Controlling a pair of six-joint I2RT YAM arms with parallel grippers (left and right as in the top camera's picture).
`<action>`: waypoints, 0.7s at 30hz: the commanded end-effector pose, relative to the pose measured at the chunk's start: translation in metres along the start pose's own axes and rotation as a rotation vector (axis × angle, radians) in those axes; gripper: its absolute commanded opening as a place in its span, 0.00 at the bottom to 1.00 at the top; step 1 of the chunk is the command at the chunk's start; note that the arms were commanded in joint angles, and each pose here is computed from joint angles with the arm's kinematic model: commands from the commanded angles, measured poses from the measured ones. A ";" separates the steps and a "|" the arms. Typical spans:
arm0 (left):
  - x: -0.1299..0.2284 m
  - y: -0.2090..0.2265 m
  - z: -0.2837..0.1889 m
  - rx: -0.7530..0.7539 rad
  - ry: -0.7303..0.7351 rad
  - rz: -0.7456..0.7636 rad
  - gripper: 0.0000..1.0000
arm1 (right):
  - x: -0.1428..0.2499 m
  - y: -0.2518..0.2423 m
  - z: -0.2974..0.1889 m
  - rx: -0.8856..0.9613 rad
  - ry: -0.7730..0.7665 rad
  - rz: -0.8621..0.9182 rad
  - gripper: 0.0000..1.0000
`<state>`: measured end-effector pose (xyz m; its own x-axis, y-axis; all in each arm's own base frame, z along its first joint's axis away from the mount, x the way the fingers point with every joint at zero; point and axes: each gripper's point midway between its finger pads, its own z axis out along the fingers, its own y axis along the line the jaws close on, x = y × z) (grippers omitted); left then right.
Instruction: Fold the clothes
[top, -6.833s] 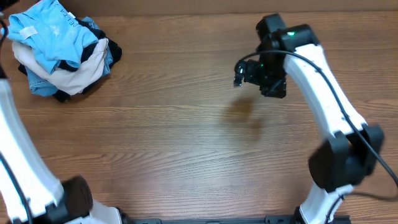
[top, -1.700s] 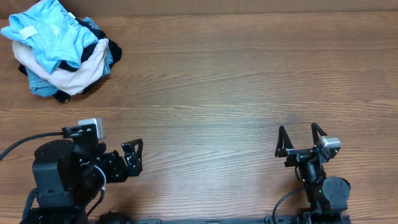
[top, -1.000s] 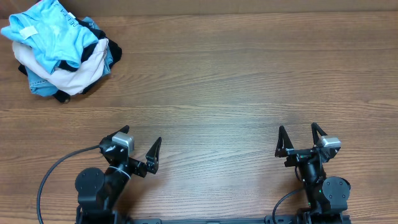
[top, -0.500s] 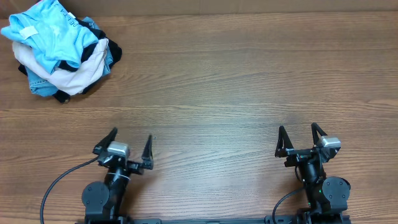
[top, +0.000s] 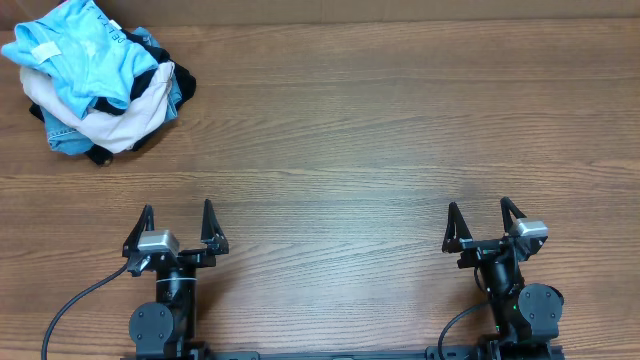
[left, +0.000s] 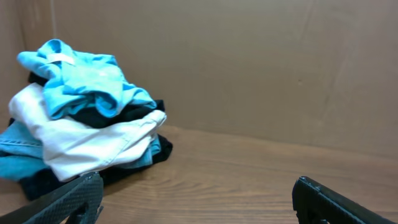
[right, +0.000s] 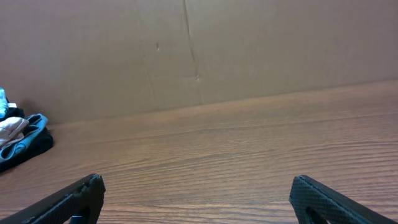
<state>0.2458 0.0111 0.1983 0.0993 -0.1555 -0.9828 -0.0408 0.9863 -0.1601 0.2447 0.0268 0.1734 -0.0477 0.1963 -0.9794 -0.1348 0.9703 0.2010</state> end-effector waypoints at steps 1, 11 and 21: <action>0.008 0.013 -0.001 -0.072 0.023 0.007 1.00 | 0.002 -0.002 0.000 0.008 -0.004 -0.004 1.00; 0.037 0.017 -0.004 -0.089 0.144 0.016 1.00 | 0.002 -0.002 0.000 0.008 -0.004 -0.004 1.00; 0.037 0.017 -0.004 -0.089 0.144 0.016 1.00 | 0.002 -0.002 0.000 0.008 -0.005 -0.004 1.00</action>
<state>0.2454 0.0205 0.1581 -0.0535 -0.1579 -0.9860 -0.1205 0.9812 -0.1506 0.2447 0.0268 0.1733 -0.0480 0.1959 -0.9794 -0.1347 0.9703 0.2007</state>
